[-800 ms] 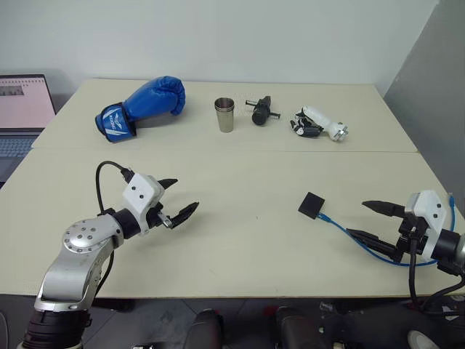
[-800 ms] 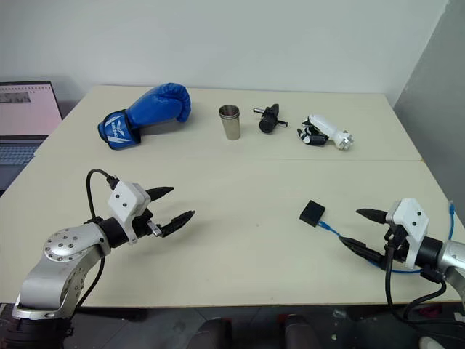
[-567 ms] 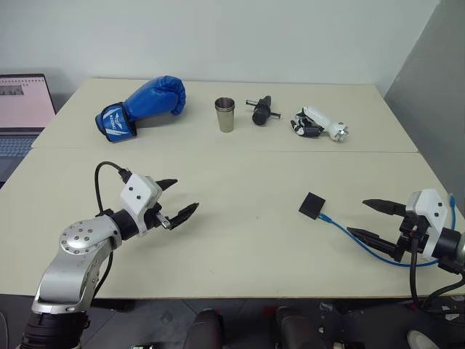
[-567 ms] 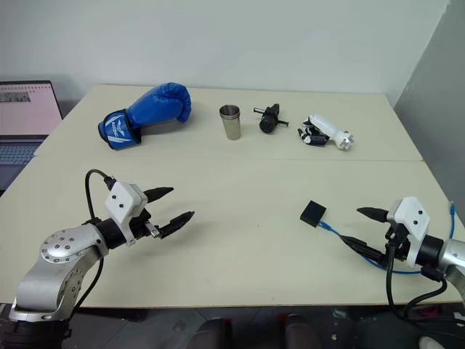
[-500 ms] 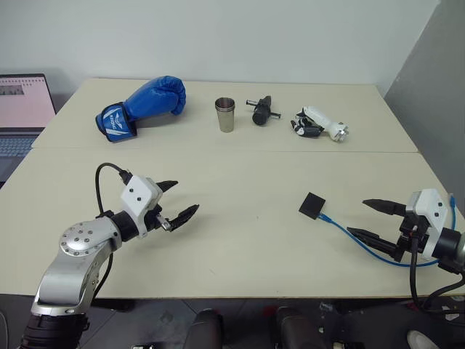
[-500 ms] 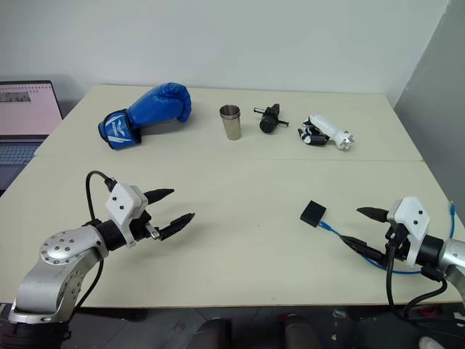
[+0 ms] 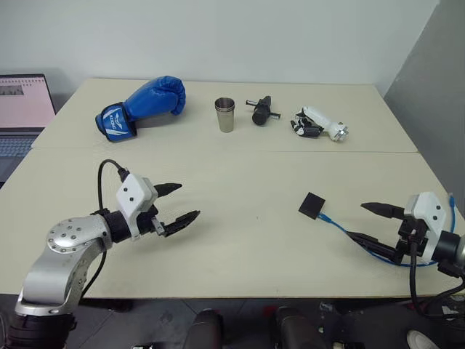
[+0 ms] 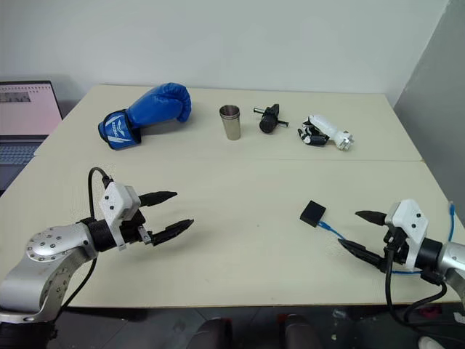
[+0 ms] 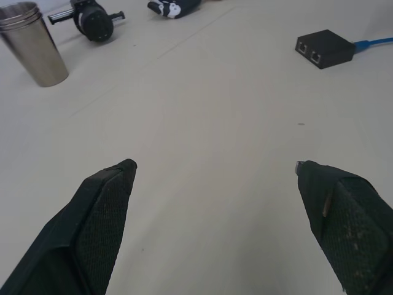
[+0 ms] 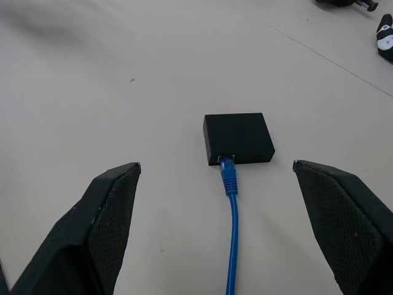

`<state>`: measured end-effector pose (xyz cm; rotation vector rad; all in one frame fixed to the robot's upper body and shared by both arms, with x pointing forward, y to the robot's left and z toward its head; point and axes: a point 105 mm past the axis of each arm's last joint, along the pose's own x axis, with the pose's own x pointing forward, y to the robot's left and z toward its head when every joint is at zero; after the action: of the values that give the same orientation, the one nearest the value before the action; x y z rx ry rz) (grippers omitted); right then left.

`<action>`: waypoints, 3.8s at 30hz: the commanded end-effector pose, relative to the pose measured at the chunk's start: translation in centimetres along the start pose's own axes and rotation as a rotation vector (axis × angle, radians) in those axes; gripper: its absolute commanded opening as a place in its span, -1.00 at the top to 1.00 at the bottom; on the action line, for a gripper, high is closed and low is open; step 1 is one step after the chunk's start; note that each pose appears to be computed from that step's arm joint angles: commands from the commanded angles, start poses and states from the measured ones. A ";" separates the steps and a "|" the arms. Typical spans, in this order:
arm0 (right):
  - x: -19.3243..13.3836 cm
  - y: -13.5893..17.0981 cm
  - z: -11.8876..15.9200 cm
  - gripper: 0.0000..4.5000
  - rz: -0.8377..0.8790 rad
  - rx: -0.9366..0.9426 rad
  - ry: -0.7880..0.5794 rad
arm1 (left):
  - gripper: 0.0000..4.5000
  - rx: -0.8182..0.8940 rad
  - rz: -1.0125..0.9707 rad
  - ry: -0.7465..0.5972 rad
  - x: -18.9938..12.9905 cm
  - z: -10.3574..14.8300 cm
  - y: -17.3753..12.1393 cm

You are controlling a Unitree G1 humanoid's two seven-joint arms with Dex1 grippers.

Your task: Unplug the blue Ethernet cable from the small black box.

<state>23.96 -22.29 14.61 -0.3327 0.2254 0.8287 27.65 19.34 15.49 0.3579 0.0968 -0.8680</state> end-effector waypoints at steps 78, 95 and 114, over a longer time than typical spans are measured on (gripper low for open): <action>13.1 1.1 9.1 0.95 0.175 -0.755 -0.168 | -1.00 -0.325 -0.254 -0.203 1.9 5.1 0.5; 15.6 4.4 14.0 0.95 0.242 -1.110 -0.391 | -1.00 -0.580 -0.346 -0.247 3.8 6.2 0.2; 16.0 5.5 14.4 0.95 0.267 -1.143 -0.418 | -0.16 -0.639 -0.424 -0.262 4.8 6.0 0.0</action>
<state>31.76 -3.00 20.23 -1.1682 -0.5781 1.2244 30.43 13.63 19.08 -0.4213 0.2266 -1.2175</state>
